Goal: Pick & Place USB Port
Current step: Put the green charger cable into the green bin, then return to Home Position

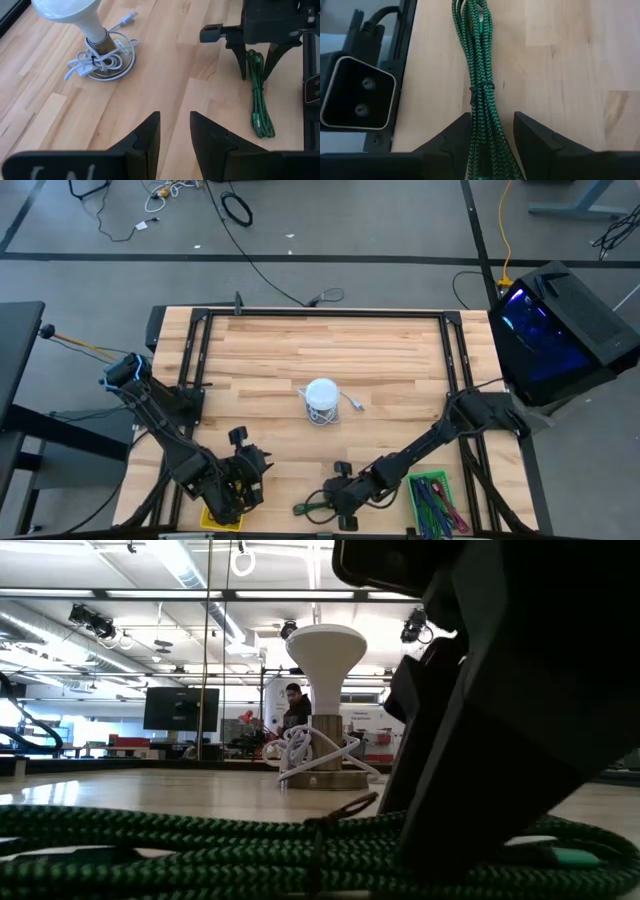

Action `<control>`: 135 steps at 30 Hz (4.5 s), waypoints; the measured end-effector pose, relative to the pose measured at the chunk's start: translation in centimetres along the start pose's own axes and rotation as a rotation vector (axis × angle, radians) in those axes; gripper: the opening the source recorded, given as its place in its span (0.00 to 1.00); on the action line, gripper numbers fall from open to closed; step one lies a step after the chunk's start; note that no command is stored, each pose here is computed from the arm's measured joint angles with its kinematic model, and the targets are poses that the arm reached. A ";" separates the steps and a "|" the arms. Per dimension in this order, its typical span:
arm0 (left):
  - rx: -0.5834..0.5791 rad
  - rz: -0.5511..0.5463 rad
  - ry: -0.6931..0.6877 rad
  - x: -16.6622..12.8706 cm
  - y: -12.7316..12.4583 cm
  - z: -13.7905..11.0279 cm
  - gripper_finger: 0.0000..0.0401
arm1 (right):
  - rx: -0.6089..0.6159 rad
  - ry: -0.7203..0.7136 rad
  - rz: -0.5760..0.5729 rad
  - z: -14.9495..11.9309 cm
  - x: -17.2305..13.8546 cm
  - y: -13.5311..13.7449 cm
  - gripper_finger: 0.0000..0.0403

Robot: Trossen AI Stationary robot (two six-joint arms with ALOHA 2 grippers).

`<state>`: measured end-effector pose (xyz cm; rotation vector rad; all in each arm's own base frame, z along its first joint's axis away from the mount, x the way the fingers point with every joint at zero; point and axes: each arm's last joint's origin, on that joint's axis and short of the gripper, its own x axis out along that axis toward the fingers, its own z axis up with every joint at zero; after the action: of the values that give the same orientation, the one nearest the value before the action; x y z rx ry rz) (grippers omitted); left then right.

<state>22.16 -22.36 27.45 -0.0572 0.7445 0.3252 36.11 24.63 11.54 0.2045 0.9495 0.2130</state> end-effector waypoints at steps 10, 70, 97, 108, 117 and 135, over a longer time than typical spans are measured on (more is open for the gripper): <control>0.001 0.014 -0.019 0.0 0.0 0.0 0.27 | 0.094 0.041 -0.109 -0.4 0.4 -0.8 0.06; -0.093 -0.017 -0.151 1.5 -2.9 -0.5 0.27 | 1.219 0.609 -0.459 -5.8 -23.7 9.9 0.01; -0.130 -0.021 -0.126 2.4 -3.2 -0.6 0.27 | 1.202 0.695 -0.720 -8.9 -20.7 8.7 0.00; -0.130 -0.022 -0.125 2.4 -3.2 -0.6 0.27 | 1.150 0.711 -0.691 -10.2 -19.1 7.9 0.04; -0.126 -0.022 -0.126 2.4 -3.2 -0.6 0.27 | 1.101 0.694 -0.671 -10.1 -19.0 7.8 0.28; -0.103 0.025 -0.194 2.3 -3.0 -0.3 0.27 | 0.800 0.057 -0.536 -5.4 -23.8 4.3 0.36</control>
<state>24.49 -24.64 25.46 -0.1117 0.5359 0.3874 17.84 22.76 28.23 0.6652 1.0738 -0.6726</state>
